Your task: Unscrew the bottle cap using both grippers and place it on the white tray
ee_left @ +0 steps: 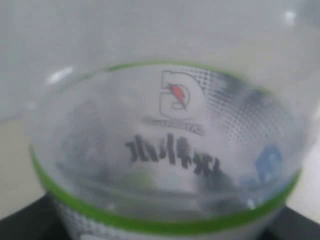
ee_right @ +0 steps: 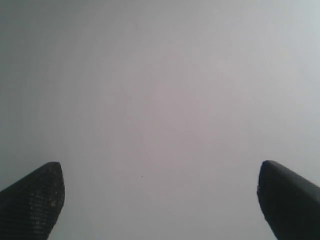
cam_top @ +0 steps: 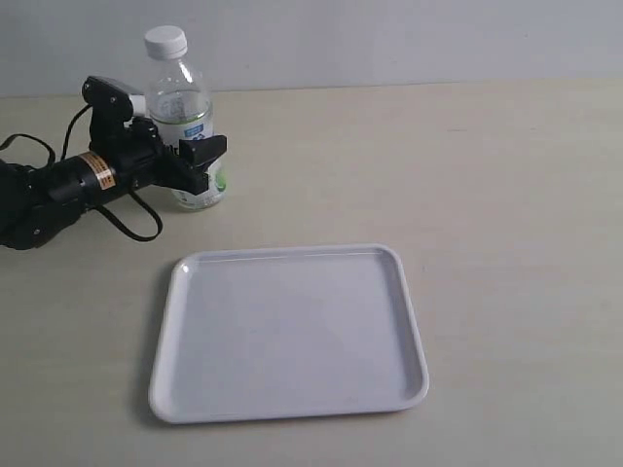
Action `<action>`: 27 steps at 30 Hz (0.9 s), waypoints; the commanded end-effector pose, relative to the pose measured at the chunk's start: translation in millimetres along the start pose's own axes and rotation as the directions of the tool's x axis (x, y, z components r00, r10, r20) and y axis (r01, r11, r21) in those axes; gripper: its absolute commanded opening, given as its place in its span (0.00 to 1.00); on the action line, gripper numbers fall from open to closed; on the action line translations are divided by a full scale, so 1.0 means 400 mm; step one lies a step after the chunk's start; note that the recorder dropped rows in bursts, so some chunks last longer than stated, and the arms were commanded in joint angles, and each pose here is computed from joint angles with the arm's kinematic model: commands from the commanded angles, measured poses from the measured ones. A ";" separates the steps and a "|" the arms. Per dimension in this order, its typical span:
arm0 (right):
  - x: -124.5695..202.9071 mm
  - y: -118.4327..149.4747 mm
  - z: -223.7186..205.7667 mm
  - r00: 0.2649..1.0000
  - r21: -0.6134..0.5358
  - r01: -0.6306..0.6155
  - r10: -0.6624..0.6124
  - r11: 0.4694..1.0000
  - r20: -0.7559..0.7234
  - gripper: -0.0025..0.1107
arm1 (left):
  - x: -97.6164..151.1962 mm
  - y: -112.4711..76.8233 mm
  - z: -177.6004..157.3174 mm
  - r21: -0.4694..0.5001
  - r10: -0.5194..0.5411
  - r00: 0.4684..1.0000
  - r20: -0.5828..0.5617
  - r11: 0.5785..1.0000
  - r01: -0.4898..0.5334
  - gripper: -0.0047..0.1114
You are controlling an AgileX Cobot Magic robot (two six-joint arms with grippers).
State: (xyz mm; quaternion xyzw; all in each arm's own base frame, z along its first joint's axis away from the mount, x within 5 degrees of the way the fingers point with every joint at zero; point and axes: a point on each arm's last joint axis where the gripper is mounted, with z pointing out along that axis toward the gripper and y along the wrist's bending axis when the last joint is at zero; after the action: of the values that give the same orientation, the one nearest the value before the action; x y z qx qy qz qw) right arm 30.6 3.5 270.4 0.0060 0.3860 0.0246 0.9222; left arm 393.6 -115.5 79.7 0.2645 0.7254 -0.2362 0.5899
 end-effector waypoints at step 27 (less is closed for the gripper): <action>0.013 -0.010 -0.003 0.988 0.053 -0.145 0.147 0.988 -0.041 0.90 | -0.057 -0.046 -0.011 0.194 0.215 0.976 0.036 0.957 -0.218 0.04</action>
State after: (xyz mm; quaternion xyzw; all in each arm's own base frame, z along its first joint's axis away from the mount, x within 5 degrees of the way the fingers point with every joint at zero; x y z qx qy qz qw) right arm 32.4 2.4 268.5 0.0322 0.3981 0.0691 0.9142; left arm 383.5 -125.0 87.6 0.3715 0.6877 -0.2402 0.5756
